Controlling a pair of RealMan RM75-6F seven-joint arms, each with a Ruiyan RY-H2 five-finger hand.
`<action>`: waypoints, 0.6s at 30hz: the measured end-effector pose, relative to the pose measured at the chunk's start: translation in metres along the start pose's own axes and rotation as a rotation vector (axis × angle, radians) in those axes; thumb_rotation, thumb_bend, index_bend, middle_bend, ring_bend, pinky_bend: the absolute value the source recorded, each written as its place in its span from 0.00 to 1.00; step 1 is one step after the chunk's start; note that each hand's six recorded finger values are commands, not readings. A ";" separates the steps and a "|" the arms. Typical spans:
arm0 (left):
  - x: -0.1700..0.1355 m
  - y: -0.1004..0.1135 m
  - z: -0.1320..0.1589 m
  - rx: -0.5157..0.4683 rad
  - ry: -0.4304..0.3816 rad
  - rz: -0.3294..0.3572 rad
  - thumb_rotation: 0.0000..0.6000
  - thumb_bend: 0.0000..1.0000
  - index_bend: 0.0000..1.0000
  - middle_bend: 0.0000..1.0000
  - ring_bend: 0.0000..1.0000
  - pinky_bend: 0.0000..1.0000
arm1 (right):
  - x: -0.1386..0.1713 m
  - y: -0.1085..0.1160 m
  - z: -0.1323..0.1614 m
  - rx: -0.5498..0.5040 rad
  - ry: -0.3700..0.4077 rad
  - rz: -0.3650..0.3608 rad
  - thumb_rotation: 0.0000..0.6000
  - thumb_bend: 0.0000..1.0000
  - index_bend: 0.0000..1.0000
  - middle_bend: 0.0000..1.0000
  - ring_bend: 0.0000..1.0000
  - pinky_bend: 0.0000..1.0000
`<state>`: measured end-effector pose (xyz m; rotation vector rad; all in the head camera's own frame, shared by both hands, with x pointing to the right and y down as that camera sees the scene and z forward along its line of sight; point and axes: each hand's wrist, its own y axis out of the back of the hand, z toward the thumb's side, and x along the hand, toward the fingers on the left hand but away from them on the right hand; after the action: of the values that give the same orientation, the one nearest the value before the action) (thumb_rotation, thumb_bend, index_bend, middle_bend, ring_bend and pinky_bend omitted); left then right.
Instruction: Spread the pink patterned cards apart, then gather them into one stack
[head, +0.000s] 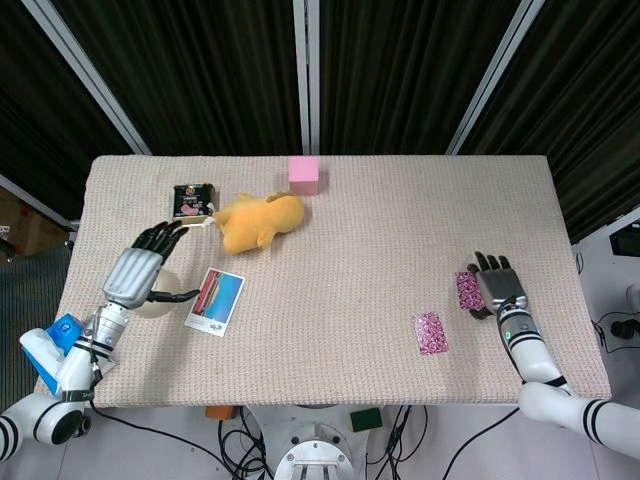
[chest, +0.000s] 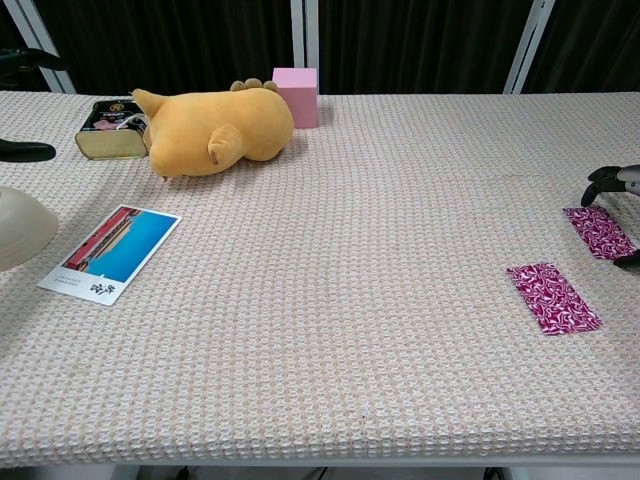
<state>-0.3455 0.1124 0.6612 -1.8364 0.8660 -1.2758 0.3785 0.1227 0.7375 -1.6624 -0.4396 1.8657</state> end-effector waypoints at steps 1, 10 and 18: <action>0.000 0.000 0.000 0.000 0.000 0.000 0.37 0.04 0.05 0.02 0.00 0.12 | 0.000 0.000 0.000 0.000 0.001 -0.002 0.90 0.16 0.28 0.00 0.00 0.00; 0.001 -0.002 0.001 -0.002 -0.003 -0.004 0.37 0.04 0.05 0.02 0.00 0.12 | 0.001 0.003 -0.002 -0.008 -0.003 -0.034 0.96 0.18 0.36 0.00 0.00 0.00; 0.001 -0.003 0.000 -0.003 -0.003 -0.005 0.36 0.04 0.05 0.02 0.00 0.12 | 0.004 0.009 -0.005 -0.022 0.000 -0.052 0.97 0.18 0.37 0.00 0.00 0.00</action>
<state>-0.3445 0.1128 0.6638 -1.8433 0.8627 -1.2750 0.3810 0.1175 0.7280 -1.6499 -0.5007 1.8297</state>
